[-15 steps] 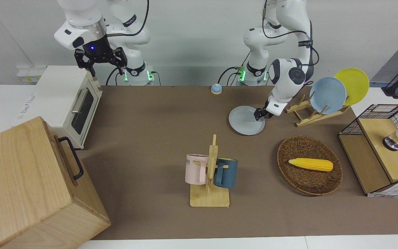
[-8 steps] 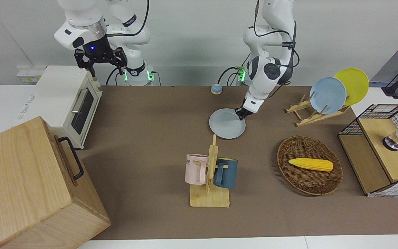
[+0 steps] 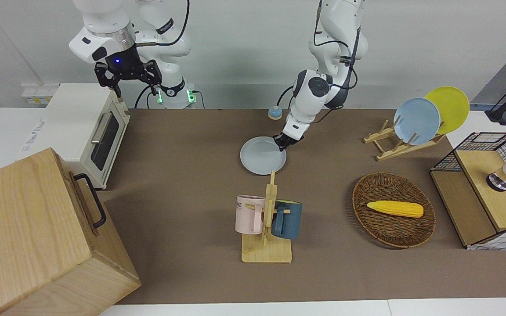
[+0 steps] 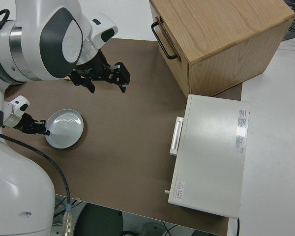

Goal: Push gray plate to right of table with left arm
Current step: 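Push the gray plate with the left gripper away from the basket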

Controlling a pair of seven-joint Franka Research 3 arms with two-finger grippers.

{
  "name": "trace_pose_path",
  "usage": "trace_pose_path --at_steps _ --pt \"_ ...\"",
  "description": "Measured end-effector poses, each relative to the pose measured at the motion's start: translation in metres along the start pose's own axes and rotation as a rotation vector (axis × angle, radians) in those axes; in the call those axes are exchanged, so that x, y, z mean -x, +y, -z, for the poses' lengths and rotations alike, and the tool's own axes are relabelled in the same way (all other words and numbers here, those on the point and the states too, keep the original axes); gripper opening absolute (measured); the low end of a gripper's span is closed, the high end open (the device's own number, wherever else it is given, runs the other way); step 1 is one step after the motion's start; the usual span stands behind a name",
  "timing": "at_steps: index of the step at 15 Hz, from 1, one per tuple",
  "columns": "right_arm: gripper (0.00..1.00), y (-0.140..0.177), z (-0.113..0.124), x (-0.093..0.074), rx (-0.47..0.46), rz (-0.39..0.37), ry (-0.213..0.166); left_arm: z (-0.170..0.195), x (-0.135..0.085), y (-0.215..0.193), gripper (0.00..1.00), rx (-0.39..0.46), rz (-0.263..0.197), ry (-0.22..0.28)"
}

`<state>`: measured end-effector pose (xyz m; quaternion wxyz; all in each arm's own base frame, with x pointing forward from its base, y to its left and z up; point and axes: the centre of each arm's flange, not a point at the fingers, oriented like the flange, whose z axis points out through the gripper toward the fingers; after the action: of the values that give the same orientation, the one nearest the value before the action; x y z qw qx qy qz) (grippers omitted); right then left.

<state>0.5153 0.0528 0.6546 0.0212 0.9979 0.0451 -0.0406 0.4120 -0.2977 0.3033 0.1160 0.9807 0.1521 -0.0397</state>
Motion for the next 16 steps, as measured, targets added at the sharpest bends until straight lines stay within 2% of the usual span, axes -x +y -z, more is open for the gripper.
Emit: trace_pose_path --at_steps 5,11,12,14,16 --pt "1.0 0.0 0.0 0.0 0.0 0.0 0.0 -0.014 0.03 0.055 0.05 0.054 0.046 0.012" --pt "1.0 0.0 0.0 0.0 0.0 0.0 0.0 -0.016 0.039 0.08 0.07 0.088 0.052 0.016" --pt "1.0 0.0 0.0 0.0 0.0 0.0 0.0 -0.016 0.04 0.085 0.12 0.093 0.053 0.015" --pt "1.0 0.0 0.0 0.0 0.0 0.0 0.0 -0.017 0.04 0.09 0.3 0.099 0.086 0.013" --pt "1.0 0.0 0.0 0.0 0.0 0.0 0.0 -0.016 0.041 0.097 0.62 0.113 0.143 0.012"
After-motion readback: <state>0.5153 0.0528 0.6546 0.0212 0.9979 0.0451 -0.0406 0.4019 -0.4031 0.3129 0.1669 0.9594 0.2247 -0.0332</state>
